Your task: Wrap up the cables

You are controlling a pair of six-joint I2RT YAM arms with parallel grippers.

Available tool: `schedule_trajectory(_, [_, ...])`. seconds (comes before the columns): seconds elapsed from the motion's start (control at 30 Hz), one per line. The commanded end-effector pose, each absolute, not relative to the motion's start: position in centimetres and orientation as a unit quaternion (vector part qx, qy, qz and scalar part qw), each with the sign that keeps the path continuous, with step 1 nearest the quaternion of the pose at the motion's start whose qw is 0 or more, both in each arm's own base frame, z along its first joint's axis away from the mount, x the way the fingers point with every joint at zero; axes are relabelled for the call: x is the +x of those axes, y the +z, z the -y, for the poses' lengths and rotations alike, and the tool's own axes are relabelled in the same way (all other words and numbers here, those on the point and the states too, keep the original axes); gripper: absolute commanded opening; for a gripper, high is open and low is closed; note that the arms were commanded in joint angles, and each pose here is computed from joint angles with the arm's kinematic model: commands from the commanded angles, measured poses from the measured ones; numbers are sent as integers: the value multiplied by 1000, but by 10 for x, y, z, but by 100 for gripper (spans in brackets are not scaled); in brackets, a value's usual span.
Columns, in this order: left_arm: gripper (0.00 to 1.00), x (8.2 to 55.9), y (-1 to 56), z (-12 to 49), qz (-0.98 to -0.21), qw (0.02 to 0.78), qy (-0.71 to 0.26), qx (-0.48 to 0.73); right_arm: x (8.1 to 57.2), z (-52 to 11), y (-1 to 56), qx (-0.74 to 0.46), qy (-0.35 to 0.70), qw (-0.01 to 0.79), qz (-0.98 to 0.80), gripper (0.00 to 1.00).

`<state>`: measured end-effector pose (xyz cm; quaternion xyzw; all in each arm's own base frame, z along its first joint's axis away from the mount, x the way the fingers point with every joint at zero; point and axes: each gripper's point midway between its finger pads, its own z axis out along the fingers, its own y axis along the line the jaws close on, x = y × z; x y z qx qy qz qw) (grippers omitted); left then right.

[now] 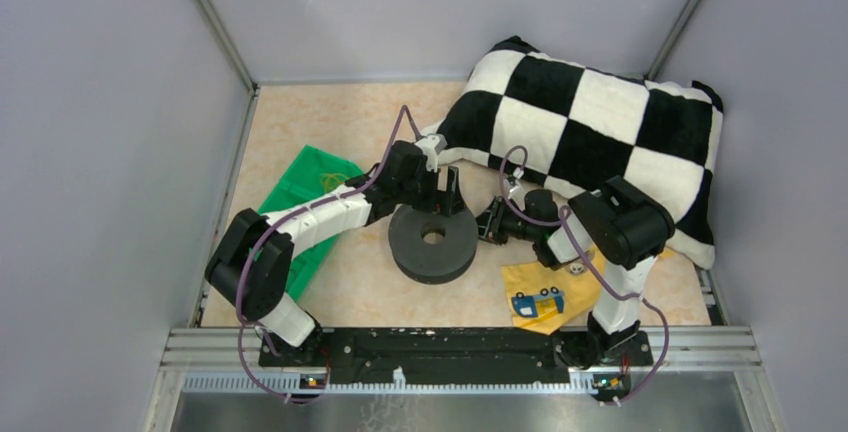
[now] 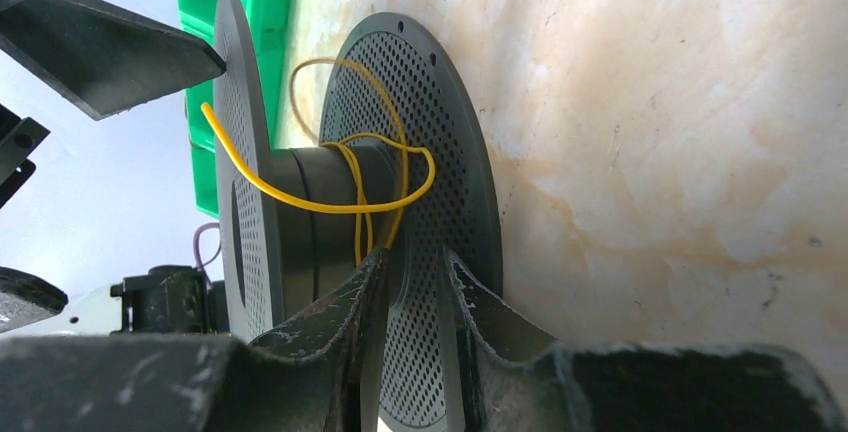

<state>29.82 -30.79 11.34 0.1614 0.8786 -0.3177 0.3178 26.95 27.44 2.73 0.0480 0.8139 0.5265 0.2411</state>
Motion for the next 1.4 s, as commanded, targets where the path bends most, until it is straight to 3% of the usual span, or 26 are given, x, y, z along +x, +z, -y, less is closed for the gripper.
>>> schedule_trajectory(0.0, [96, 284, 106, 316, -881, 290, -329, 178, 280, -272, 41, 34, 525, 278, -804, 24])
schedule_trajectory(0.63, [97, 287, 111, 315, -879, 297, -322, 189, 275, -256, 60, 41, 508, 300, -807, 27])
schedule_trajectory(0.87, [97, 291, 120, 318, -874, 304, -323, 197, 276, -236, 68, 33, 459, 319, -829, 47])
schedule_trajectory(1.03, [98, 293, 149, 319, -861, 330, -328, 203, 274, -190, 66, 48, 349, 335, -874, 51])
schedule_trajectory(1.23, [99, 292, 212, 315, -830, 386, -341, 214, 262, -123, 114, 56, 194, 410, -889, 77])
schedule_trajectory(1.37, [99, 279, 263, 306, -801, 428, -356, 220, 250, -79, 160, 69, 108, 467, -875, 83])
